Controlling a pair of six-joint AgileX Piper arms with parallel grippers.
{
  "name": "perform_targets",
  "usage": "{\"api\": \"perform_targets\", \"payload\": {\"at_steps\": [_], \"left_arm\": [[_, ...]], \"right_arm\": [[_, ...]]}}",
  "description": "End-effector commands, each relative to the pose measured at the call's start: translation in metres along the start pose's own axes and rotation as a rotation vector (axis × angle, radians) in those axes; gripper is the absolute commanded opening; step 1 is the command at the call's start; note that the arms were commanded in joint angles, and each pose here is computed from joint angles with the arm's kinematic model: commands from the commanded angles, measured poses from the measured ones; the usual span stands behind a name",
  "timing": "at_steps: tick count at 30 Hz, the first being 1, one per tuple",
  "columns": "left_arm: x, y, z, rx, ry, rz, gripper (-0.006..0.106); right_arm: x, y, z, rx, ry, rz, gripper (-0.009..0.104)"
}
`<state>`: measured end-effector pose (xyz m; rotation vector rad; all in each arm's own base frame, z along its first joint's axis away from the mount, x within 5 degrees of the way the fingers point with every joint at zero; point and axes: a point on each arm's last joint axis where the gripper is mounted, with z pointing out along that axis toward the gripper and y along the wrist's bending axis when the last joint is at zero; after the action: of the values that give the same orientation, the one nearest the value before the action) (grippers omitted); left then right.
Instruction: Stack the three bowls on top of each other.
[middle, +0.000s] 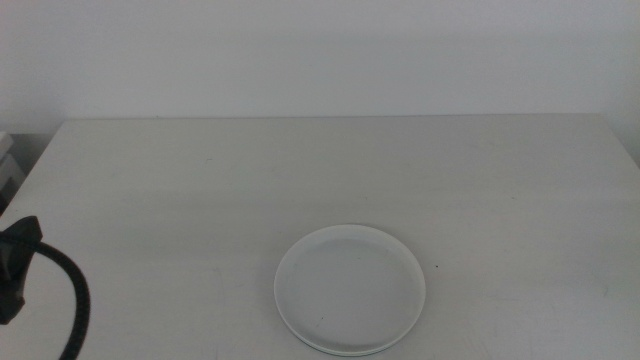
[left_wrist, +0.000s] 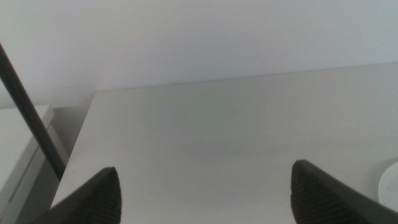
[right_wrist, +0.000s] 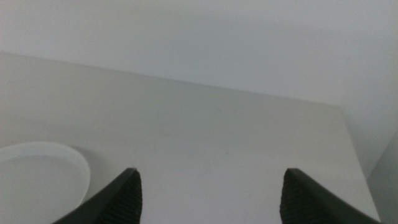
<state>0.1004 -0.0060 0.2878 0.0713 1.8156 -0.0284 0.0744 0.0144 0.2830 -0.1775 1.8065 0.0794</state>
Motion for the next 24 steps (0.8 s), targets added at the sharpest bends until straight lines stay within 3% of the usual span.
{"api": "perform_targets", "payload": {"at_steps": [1, 19, 24], "left_arm": [[-0.017, 0.0, -0.002, 0.0, -0.132, -0.019, 0.105], [-0.002, 0.0, -0.02, 0.0, -0.206, -0.019, 0.105], [0.029, -0.002, -0.033, 0.026, -0.255, -0.118, 0.105]], "right_arm": [[-0.012, -0.004, -0.003, 0.051, -0.105, -0.006, 0.056], [-0.013, -0.004, -0.01, 0.064, -0.147, -0.022, 0.056], [0.007, -0.005, -0.017, 0.133, -0.229, -0.08, 0.056]]}}
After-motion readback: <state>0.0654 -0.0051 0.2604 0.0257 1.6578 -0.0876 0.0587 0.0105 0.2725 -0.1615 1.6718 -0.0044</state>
